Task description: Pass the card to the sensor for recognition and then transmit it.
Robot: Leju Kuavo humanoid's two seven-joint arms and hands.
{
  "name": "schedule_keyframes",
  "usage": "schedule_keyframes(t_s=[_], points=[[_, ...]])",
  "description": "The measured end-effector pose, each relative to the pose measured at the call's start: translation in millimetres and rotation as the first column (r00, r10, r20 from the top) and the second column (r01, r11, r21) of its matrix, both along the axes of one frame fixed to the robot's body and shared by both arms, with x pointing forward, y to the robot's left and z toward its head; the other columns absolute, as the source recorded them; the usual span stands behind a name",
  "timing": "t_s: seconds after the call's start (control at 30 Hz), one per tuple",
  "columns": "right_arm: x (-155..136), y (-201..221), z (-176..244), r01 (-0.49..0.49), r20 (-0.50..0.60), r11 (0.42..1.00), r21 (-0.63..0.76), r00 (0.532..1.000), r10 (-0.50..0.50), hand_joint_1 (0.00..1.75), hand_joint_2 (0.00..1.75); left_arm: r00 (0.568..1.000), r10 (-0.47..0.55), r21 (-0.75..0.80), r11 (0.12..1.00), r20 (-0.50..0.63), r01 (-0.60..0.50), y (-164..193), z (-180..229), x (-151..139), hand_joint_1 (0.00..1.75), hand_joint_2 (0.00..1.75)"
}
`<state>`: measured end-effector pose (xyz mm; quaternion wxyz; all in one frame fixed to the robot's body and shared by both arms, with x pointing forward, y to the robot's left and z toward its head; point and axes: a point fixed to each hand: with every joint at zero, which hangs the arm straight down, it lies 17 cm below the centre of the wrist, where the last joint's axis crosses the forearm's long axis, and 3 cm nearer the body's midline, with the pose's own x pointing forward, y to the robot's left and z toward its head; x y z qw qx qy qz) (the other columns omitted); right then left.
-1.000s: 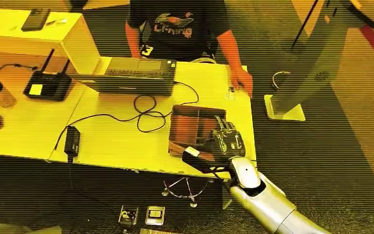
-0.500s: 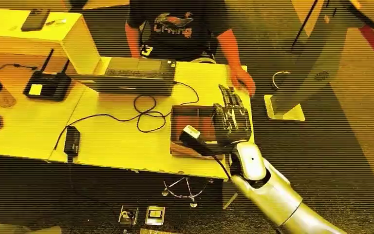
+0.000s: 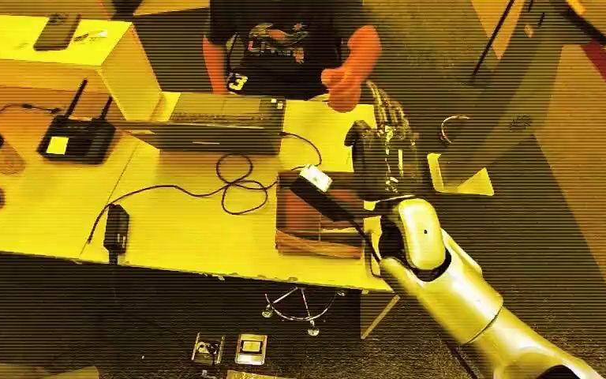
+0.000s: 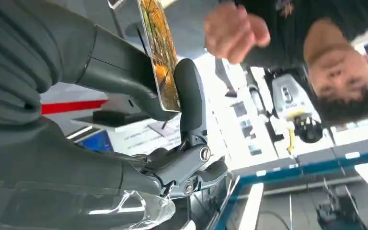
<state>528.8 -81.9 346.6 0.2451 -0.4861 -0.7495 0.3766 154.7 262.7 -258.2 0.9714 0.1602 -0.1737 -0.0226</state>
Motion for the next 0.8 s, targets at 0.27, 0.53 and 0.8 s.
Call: schedule_keyframes(t_s=[0.27, 0.53, 0.8], points=[[32, -12, 58, 0.081, 0.117, 0.997, -0.017, 0.99, -0.079, 1.75, 1.75, 1.0, -0.009, -0.006, 1.0, 0.009, 0.009, -8, 3, 8, 0.0, 1.75], [75, -51, 63, 0.251, 0.085, 0.966, -0.057, 0.966, -0.246, 1.75, 1.75, 1.0, -0.008, -0.011, 1.0, 0.011, 0.008, -10, 3, 7, 0.0, 1.75], [105, -98, 17, 0.387, -0.022, 0.912, -0.136, 0.919, -0.393, 1.75, 1.75, 1.0, -0.011, -0.02, 1.0, 0.008, 0.011, -11, 1, 1, 0.0, 1.75]])
